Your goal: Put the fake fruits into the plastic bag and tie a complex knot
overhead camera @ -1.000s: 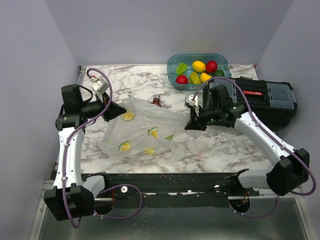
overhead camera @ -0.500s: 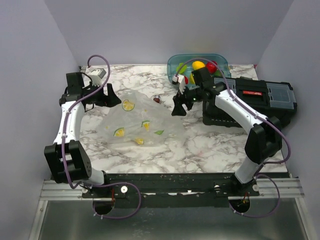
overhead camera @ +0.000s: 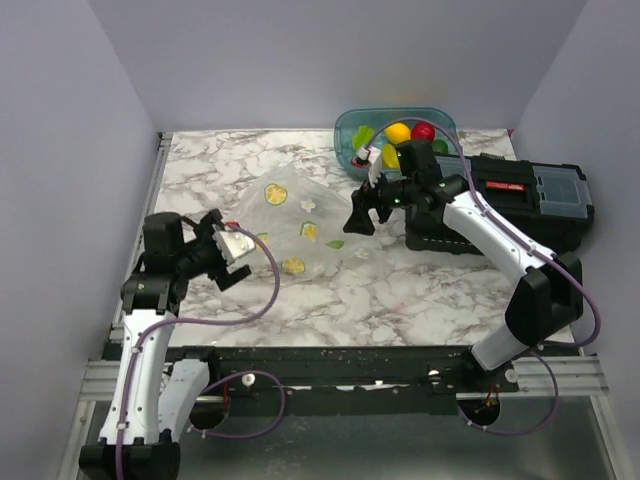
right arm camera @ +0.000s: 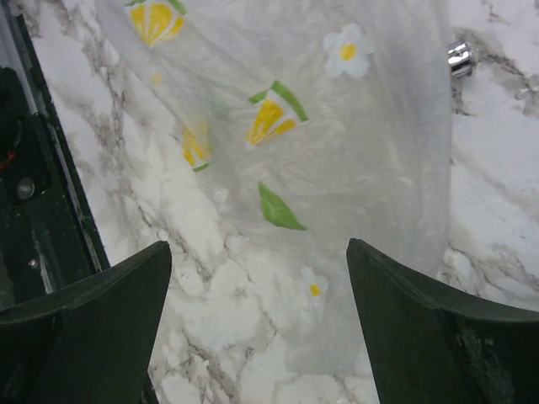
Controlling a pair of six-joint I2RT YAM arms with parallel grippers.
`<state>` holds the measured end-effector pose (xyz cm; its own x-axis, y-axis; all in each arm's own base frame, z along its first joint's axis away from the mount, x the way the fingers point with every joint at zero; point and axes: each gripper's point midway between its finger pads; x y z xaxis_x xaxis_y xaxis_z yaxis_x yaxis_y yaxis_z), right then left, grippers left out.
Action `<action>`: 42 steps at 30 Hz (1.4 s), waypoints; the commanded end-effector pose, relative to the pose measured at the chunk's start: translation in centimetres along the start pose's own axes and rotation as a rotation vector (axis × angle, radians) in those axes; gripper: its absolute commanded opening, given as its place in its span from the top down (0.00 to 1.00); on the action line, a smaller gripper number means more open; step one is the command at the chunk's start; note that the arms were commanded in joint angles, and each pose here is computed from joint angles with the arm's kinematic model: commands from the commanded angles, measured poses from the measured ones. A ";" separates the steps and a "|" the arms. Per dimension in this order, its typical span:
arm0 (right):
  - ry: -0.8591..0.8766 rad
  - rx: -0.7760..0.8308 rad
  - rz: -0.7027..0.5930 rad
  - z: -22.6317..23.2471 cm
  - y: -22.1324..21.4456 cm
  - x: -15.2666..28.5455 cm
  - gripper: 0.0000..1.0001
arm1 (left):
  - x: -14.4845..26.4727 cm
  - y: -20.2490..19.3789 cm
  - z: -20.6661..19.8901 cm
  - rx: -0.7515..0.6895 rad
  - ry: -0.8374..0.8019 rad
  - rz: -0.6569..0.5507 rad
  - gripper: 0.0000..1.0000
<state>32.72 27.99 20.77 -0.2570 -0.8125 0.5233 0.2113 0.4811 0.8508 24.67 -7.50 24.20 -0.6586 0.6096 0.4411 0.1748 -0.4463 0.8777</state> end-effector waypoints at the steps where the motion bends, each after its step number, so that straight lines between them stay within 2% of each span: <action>1: 0.086 -0.037 -0.009 3.1 -0.5 1.4 0.13 | -2.8 -5.4 -1.6 -0.353 -0.039 0.119 0.02; 6: 0.108 -0.045 -0.008 4.2 -1.0 2.1 0.13 | -6.6 -5.7 -1.1 -0.540 0.009 0.104 0.01; 9: 0.106 -0.042 -0.006 4.5 -1.3 2.3 0.13 | -9.1 -7.0 -0.2 -0.634 0.019 0.151 0.02; 13: 0.099 -0.018 0.008 4.6 -1.4 2.8 0.13 | -11.3 -7.7 1.8 -0.681 0.066 0.202 0.03; 15: 0.089 0.003 0.003 4.7 -1.2 3.2 0.14 | -11.6 -7.2 2.7 -0.623 0.087 0.223 0.19; 19: 0.078 0.032 -0.016 4.8 -0.9 3.7 0.15 | -11.0 -5.4 1.9 -0.486 0.031 0.216 0.72; 20: 0.077 0.041 -0.022 4.9 -0.8 3.8 0.16 | -10.7 -4.9 1.5 -0.445 0.016 0.209 0.84; 22: 0.073 0.058 -0.035 4.8 -0.3 4.0 0.16 | -9.6 -4.6 0.1 -0.331 -0.039 0.235 1.00; 26: 0.053 0.118 -0.085 5.0 1.0 4.9 0.17 | -7.1 -2.2 -3.5 0.041 -0.156 0.252 1.00; 30: 0.031 0.252 -0.191 6.1 2.9 6.7 0.15 | -5.4 0.6 -7.4 0.450 -0.277 0.291 1.00; 34: -0.007 0.506 -0.247 7.4 2.9 8.5 0.10 | -4.4 3.1 -8.6 0.673 -0.322 0.300 1.00; 37: -0.130 0.722 -0.235 6.4 3.9 8.8 0.07 | -4.0 4.1 -9.0 0.860 -0.330 0.354 1.00; 39: -0.156 0.754 -0.241 5.9 5.4 9.3 0.07 | -3.8 4.6 -9.2 0.968 -0.344 0.378 1.00; 42: -0.115 0.722 -0.263 6.4 7.3 9.7 0.07 | -3.4 4.8 -7.9 1.074 -0.327 0.320 1.00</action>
<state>24.02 25.33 29.77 -0.2833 -0.9119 0.2970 -0.4492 0.3998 0.7990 23.63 -17.05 23.98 -0.3138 0.7205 0.6185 0.8172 -0.1267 0.5622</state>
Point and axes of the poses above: each gripper's point midway between its finger pads, its own x axis back along the fingers, its own z axis along the line the jaws close on, y = z × x, and after that the axes turned 12 degrees about x, right-handed
